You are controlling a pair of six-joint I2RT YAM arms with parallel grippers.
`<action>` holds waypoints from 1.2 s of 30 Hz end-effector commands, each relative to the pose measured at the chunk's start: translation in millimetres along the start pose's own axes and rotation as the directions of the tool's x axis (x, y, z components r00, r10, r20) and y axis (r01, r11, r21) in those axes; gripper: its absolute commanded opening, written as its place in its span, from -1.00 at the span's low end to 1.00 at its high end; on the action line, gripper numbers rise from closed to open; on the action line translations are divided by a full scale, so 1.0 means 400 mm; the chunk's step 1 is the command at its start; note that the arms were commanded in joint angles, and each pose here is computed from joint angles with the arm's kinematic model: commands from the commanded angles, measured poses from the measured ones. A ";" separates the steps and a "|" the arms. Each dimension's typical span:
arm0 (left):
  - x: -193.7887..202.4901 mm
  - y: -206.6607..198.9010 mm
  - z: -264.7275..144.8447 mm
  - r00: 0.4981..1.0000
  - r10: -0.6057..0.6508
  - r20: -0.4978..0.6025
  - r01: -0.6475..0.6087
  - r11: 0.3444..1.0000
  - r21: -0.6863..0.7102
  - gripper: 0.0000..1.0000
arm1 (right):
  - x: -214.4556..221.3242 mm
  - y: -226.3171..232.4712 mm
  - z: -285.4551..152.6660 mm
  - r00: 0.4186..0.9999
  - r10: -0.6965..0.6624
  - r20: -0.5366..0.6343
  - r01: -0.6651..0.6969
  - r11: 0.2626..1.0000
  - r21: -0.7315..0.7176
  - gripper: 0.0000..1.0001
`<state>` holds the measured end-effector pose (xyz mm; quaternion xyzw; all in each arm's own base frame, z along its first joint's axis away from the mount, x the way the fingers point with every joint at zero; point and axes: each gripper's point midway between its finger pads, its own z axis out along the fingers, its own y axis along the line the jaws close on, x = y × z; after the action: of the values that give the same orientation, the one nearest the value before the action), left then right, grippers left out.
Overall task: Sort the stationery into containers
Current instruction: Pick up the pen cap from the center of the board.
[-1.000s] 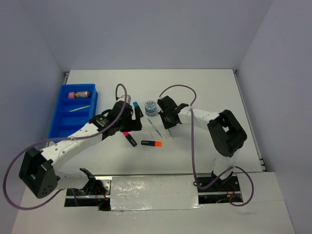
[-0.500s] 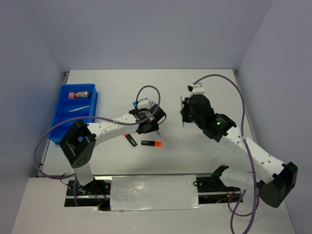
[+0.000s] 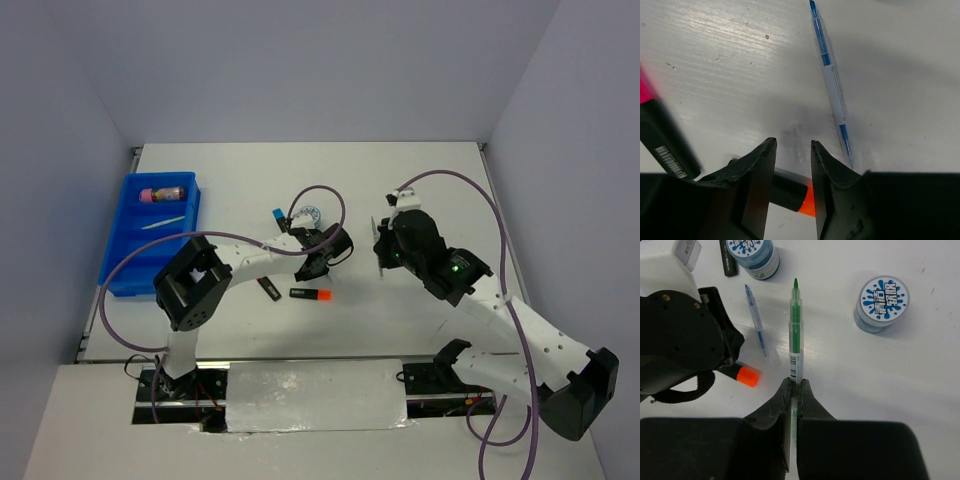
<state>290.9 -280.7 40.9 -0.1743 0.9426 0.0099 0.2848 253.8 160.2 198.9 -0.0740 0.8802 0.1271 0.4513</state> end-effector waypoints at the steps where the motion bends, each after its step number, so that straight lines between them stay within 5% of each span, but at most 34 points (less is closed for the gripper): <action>1: -0.015 -0.015 0.000 1.000 -0.014 0.023 0.014 1.000 -0.007 -0.08 | -0.029 0.025 -0.020 0.998 -0.006 0.057 0.010 0.998 -0.066 -1.00; 17: 0.049 -0.007 0.056 0.999 0.003 -0.035 -0.003 1.000 -0.018 -0.24 | -0.036 0.039 -0.044 0.998 -0.005 0.069 0.013 0.994 -0.110 -1.00; 21: 0.052 -0.011 0.061 0.999 0.001 -0.039 -0.001 1.000 -0.010 -0.47 | -0.040 0.040 -0.060 0.997 -0.001 0.082 0.011 0.992 -0.123 -1.00; 24: 0.050 -0.009 0.057 0.999 -0.009 -0.036 0.009 1.000 -0.007 -0.92 | -0.046 0.043 -0.076 0.995 0.005 0.096 0.008 0.990 -0.139 -1.00; 31: -0.107 -0.014 -0.102 0.982 -0.139 0.125 0.121 0.983 0.139 -1.00 | -0.046 0.102 -0.109 0.989 0.016 0.144 0.028 0.954 -0.300 -1.00; 36: -0.232 0.012 -0.314 0.931 -0.276 0.240 0.137 0.871 0.471 -1.00 | 0.011 0.180 -0.097 0.990 0.108 0.090 -0.063 0.912 -0.405 -1.00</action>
<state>289.2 -267.3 123.3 -0.1992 0.8997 -0.1130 0.3715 215.6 188.9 225.0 -0.1140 0.8292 0.2669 0.4778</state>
